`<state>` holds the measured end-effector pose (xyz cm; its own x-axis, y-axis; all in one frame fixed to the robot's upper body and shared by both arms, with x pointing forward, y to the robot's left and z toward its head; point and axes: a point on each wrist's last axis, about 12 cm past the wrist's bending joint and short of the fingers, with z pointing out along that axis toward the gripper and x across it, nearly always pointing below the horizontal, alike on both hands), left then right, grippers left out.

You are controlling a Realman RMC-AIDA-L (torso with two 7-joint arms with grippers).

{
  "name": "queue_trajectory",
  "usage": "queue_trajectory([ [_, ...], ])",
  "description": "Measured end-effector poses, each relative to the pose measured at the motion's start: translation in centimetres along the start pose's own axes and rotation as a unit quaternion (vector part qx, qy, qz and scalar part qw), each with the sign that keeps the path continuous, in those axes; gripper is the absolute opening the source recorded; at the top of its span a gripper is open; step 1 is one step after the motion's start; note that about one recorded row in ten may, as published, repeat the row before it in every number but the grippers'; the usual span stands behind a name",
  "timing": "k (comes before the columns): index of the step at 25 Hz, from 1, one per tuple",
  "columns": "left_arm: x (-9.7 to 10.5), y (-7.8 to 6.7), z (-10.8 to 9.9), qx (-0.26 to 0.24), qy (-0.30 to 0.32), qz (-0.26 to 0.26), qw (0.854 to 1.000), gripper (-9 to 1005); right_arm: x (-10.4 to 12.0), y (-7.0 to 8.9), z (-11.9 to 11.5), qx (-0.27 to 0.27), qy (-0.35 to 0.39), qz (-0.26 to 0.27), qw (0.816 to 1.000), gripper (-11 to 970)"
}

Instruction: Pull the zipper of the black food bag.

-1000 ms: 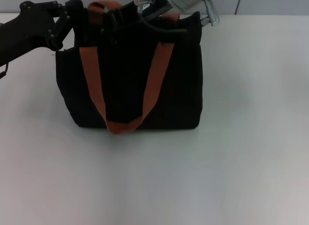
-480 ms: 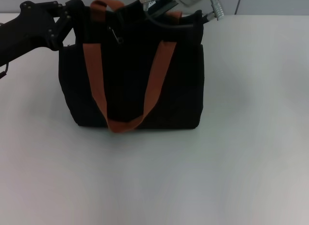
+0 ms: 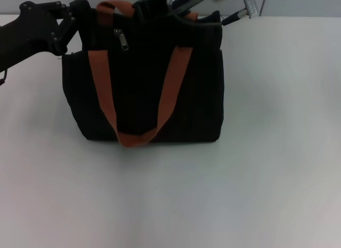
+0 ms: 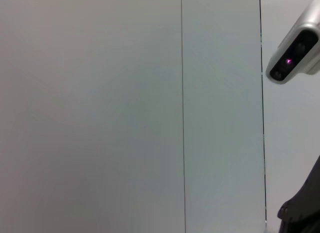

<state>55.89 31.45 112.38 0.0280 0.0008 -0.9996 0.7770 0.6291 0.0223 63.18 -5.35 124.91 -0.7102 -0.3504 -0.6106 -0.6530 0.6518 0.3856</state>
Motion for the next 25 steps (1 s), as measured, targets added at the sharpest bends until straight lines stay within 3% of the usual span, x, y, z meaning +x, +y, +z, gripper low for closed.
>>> queue_trajectory([
  [9,0.0,-0.1,0.1,0.0,-0.001,0.001,1.0,28,1.5,-0.6,0.2,-0.039,-0.003,0.03,0.999,51],
  [14,-0.1,-0.1,0.1,0.004,-0.003,0.002,1.0,27,1.7,-1.1,0.3,-0.038,-0.014,0.037,0.998,244],
  [25,-0.3,-0.2,0.3,0.01,-0.006,0.002,1.0,27,2.0,-1.2,1.8,-0.076,-0.033,0.057,0.995,242],
])
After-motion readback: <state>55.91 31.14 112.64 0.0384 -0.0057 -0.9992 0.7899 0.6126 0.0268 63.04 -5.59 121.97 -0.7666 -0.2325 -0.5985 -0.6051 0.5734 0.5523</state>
